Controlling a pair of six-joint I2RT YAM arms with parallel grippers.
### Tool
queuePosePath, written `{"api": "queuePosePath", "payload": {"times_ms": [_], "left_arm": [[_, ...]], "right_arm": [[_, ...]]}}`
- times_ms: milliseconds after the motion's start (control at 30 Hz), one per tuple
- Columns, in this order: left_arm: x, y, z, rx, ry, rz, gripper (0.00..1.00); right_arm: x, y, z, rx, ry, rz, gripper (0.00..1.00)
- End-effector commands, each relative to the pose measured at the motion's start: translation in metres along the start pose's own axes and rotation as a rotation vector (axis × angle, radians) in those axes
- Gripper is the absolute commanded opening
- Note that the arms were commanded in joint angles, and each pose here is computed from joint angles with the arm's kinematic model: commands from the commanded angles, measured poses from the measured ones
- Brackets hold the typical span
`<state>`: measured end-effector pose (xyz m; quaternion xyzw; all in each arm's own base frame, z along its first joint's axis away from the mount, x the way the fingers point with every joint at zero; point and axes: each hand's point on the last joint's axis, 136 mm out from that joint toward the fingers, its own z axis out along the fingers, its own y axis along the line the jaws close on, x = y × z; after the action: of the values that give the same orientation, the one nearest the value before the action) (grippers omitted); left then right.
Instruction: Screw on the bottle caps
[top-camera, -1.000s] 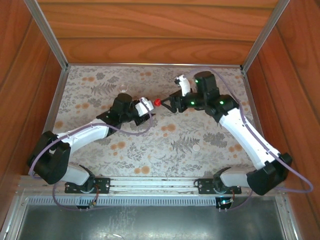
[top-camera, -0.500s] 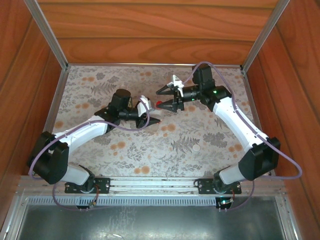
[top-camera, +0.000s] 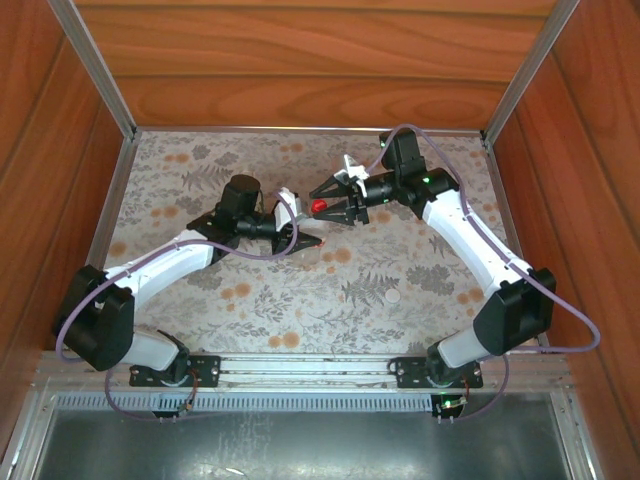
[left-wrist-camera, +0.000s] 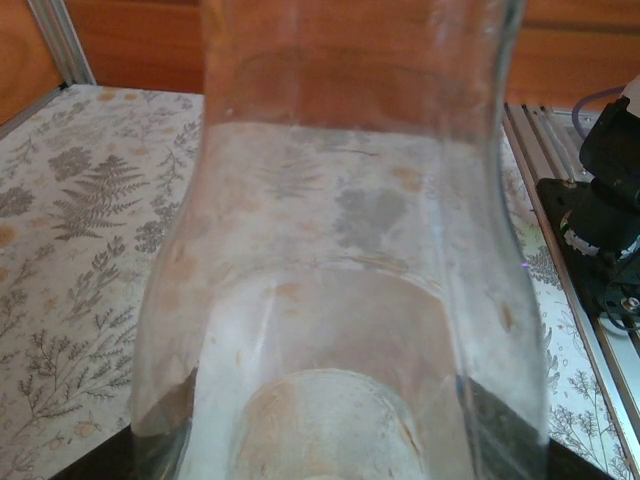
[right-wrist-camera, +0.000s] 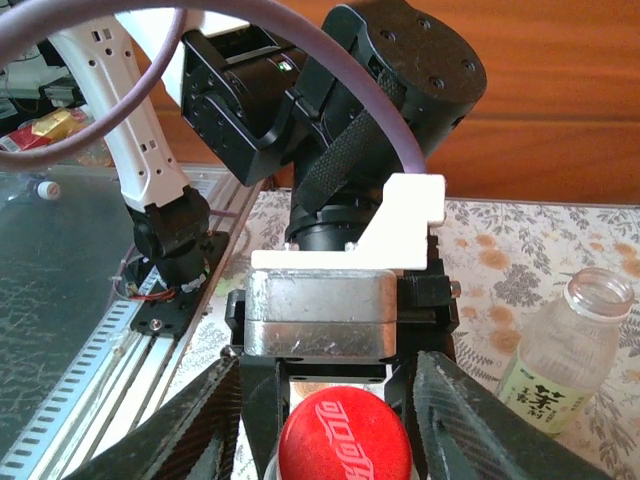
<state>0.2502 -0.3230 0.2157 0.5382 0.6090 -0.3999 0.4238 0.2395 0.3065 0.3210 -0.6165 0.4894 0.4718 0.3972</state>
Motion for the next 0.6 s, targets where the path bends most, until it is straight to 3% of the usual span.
{"api": "queuePosePath", "payload": {"times_ms": [0,367,500,567], "left_arm": [[-0.02,-0.006,-0.008,0.022,-0.039,0.019,0.51],[-0.016,0.009,-0.007,-0.046,-0.016,-0.003,0.5],[-0.019,0.024,-0.014,-0.156,0.0,0.012,0.5],[-0.021,0.033,-0.018,-0.22,0.009,0.024,0.5]], "right_arm": [[-0.002,0.0,-0.001,-0.027,-0.015,0.014,0.43],[0.001,-0.006,-0.001,0.006,-0.003,0.038,0.32],[0.006,-0.011,0.0,0.057,-0.003,0.07,0.31],[0.007,-0.014,-0.001,0.1,-0.001,0.099,0.26]]}}
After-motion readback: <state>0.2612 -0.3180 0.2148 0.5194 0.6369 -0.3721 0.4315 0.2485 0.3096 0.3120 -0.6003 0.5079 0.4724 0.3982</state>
